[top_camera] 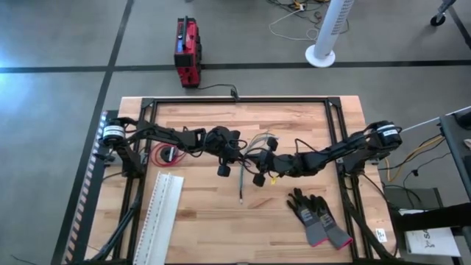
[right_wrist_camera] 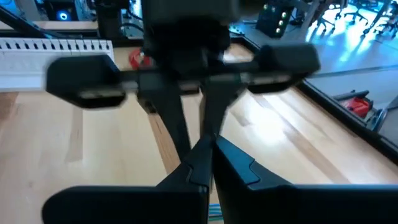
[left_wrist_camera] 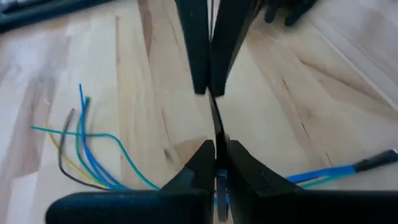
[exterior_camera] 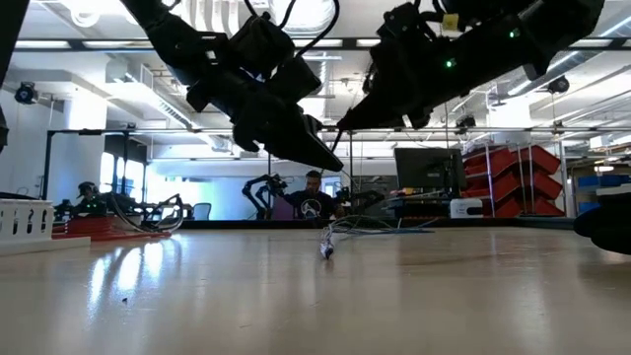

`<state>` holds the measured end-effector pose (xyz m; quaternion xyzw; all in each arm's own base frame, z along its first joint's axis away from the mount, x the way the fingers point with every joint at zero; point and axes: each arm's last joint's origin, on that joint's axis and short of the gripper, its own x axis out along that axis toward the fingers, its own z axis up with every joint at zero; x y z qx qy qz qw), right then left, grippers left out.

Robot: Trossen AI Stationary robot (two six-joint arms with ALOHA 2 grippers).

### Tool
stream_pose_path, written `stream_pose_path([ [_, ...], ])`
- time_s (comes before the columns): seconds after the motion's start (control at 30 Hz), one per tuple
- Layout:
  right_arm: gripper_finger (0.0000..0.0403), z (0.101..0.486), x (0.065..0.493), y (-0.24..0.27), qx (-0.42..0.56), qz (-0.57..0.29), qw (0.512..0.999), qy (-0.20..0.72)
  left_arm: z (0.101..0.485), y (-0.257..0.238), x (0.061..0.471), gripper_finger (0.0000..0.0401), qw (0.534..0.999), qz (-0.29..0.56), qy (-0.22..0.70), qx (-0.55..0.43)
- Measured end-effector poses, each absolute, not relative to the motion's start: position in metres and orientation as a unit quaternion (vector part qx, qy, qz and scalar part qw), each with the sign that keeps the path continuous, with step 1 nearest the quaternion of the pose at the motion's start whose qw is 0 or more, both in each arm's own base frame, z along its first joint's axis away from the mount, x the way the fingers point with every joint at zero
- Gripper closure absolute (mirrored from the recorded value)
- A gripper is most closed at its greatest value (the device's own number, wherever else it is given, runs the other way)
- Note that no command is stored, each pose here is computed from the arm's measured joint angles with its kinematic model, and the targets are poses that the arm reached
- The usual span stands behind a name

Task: Ziptie cables
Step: Wrap the cable wires with black zip tie

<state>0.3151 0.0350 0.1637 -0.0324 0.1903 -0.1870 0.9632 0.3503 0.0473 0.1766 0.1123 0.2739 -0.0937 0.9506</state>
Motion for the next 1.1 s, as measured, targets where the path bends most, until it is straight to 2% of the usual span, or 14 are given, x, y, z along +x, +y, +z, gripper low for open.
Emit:
stream_pose_path([
  [0.27, 0.0402, 0.174, 0.308, 0.034, -0.047, -0.188, 0.960, 0.203, 0.169, 0.050, 0.350, 0.0397, 0.947, -0.092, 0.288, 0.105],
  [0.37, 0.0402, 0.178, 0.302, 0.033, -0.072, -0.214, 0.950, 0.215, 0.170, 0.050, 0.350, 0.0397, 0.948, -0.091, 0.287, 0.105],
  [0.73, 0.0403, 0.224, 0.275, 0.030, -0.083, -0.224, 0.956, 0.172, 0.168, 0.050, 0.350, 0.0397, 0.947, -0.092, 0.290, 0.104],
  [0.93, 0.0385, 0.195, 0.266, 0.030, -0.058, -0.219, 0.949, 0.220, 0.175, 0.055, 0.353, 0.0397, 0.956, -0.081, 0.260, 0.109],
  [1.1, 0.0343, 0.163, 0.269, 0.045, -0.013, -0.141, 0.962, 0.234, 0.179, 0.069, 0.355, 0.0397, 0.961, -0.061, 0.250, 0.104],
])
